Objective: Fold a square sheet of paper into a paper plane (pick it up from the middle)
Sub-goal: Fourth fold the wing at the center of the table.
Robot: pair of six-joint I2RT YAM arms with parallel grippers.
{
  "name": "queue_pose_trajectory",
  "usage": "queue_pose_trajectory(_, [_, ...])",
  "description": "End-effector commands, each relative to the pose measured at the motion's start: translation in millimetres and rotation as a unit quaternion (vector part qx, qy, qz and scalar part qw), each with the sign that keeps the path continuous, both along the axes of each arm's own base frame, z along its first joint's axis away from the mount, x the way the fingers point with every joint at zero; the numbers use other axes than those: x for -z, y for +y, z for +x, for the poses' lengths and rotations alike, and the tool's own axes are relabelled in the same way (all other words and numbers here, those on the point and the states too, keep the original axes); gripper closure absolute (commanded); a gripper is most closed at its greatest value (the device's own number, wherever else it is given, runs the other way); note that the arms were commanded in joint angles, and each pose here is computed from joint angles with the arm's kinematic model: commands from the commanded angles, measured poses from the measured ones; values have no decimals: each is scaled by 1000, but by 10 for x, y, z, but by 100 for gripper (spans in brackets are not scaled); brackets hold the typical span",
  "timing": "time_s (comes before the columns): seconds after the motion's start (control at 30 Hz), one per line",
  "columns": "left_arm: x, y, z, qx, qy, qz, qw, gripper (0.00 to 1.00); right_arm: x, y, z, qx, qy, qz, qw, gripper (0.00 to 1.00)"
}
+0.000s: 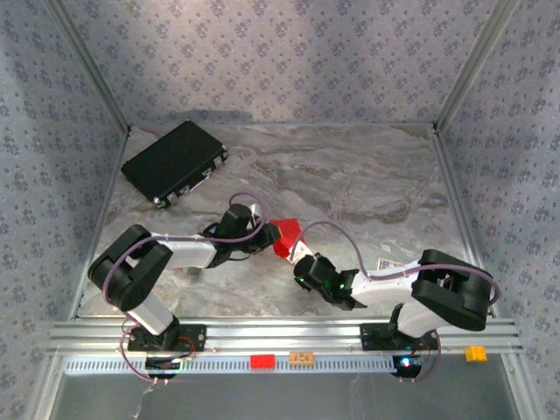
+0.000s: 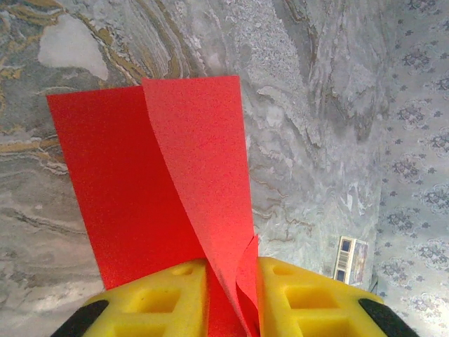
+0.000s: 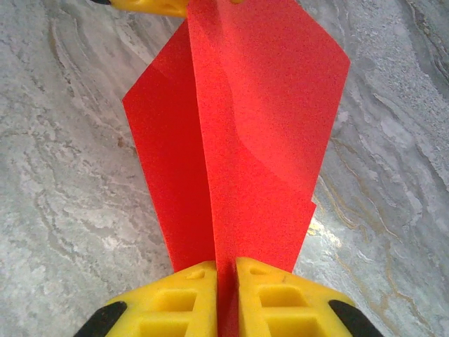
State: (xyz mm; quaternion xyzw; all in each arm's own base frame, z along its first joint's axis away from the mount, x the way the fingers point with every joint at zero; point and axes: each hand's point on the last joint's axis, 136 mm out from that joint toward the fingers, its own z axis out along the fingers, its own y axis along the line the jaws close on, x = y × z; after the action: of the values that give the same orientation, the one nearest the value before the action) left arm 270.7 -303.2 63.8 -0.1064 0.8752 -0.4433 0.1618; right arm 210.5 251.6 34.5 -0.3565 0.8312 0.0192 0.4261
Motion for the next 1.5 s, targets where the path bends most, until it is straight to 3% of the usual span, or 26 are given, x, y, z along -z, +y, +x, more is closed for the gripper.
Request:
queue_pose_trajectory(0.0, [-153, -6, 79, -3, -21, -6, 1000, 77, -83, 71, 43, 5, -1, 20, 1000, 83])
queue_pose_trajectory(0.57, [-146, -7, 80, -3, -21, -7, 1000, 79, -112, 90, 49, 6, -1, 28, 1000, 82])
queue_pose_trajectory(0.87, [-160, -5, 84, -4, -22, -8, 1000, 78, -68, 104, 17, -1, 14, 33, 999, 90])
queue_pose_trajectory(0.97, [-186, 12, 85, -6, -24, -8, 1000, 75, -35, 119, 3, 0, 35, 48, 998, 92])
queue_pose_trajectory(1.17, [-277, 158, 91, -26, -38, 13, 999, 57, 11, 156, -1, 0, 78, 97, 992, 92])
queue_pose_trajectory(1.47, [-369, 351, 70, -49, -50, 35, 997, 48, 125, 125, 3, 10, 139, 146, 979, 90])
